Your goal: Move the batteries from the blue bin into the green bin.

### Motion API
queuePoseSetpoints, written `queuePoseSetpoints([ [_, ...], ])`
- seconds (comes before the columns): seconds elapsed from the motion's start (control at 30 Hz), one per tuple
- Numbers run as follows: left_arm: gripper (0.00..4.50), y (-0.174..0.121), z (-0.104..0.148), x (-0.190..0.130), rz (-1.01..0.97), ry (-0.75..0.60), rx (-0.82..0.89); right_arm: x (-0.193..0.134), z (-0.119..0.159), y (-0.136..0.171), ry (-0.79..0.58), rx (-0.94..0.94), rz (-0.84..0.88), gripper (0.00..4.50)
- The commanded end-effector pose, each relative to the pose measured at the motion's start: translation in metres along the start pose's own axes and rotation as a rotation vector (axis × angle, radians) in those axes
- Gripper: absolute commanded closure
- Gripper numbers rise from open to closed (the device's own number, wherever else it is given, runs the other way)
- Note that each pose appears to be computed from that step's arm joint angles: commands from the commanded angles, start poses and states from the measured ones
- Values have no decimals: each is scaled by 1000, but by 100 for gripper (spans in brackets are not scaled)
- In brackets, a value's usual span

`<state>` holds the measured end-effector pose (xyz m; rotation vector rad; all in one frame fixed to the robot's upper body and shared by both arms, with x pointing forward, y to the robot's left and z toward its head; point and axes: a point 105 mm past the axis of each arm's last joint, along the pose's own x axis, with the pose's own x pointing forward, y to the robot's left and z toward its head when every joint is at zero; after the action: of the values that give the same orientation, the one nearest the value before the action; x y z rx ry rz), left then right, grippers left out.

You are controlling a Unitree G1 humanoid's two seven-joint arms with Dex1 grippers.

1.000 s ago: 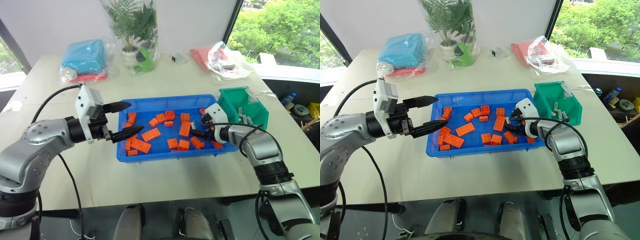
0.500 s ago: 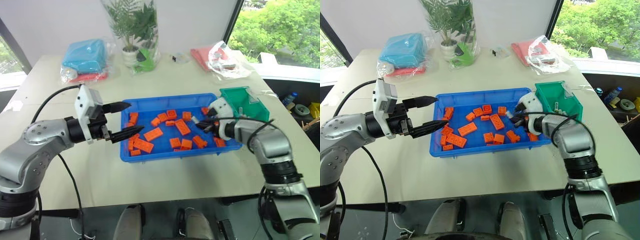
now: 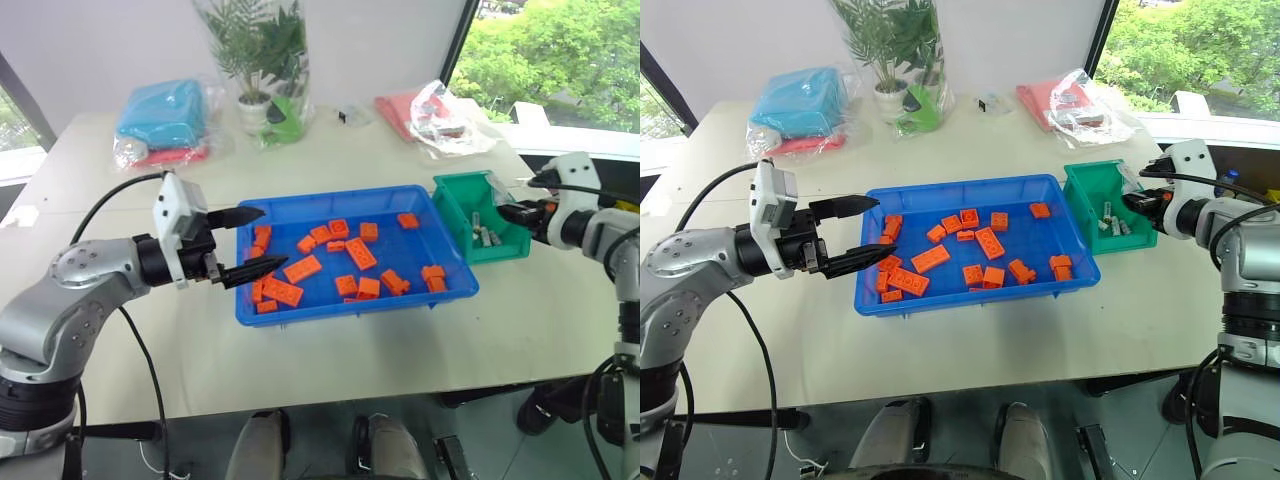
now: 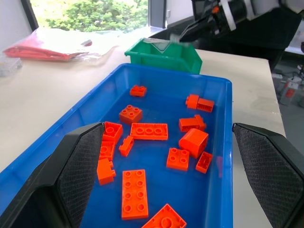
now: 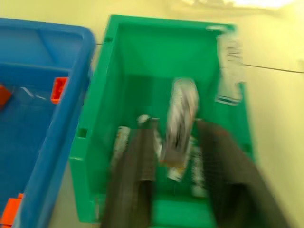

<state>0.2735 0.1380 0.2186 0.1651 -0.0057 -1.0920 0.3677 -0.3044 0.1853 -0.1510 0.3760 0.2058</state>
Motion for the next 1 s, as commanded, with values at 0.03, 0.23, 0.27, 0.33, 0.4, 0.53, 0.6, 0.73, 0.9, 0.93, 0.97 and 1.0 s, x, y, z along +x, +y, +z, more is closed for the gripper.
queuePoseSetpoints([
  [0.03, 0, 3, 14, -5, 0, -29, 41, -12, 22, -13, -81, -117, -1, 150],
  [0.23, 0, 7, 14, -19, 19, 8, 51, -44, 21, -9, -38, -294, 210, 150],
  [0.27, 0, 8, 15, -23, 20, 18, 53, -51, 23, -3, -33, -338, 265, 150],
  [0.33, 0, 9, 17, -31, 22, 41, 56, -66, 27, 14, -46, -420, 397, 150],
  [0.4, 0, 9, 20, -38, 20, 55, 59, -79, 33, 32, -92, -506, 521, 150],
  [0.53, 0, 9, 25, -42, 18, 63, 67, -87, 26, 47, -79, -538, 630, 150],
  [0.6, 0, 8, 25, -42, 18, 64, 71, -86, 20, 47, -64, -531, 642, 150],
  [0.73, 0, 6, 26, -43, 19, 63, 75, -84, 13, 46, -61, -512, 633, 150],
  [0.9, 0, 5, 25, -43, 22, 66, 75, -81, 13, 50, -72, -499, 634, 150],
  [0.93, 0, 5, 24, -43, 23, 66, 74, -81, 13, 51, -74, -497, 635, 150],
  [0.97, 0, 5, 24, -43, 23, 66, 73, -81, 13, 51, -76, -497, 633, 150],
  [1.0, 0, 5, 24, -42, 21, 66, 74, -80, 13, 52, -77, -496, 629, 150],
])
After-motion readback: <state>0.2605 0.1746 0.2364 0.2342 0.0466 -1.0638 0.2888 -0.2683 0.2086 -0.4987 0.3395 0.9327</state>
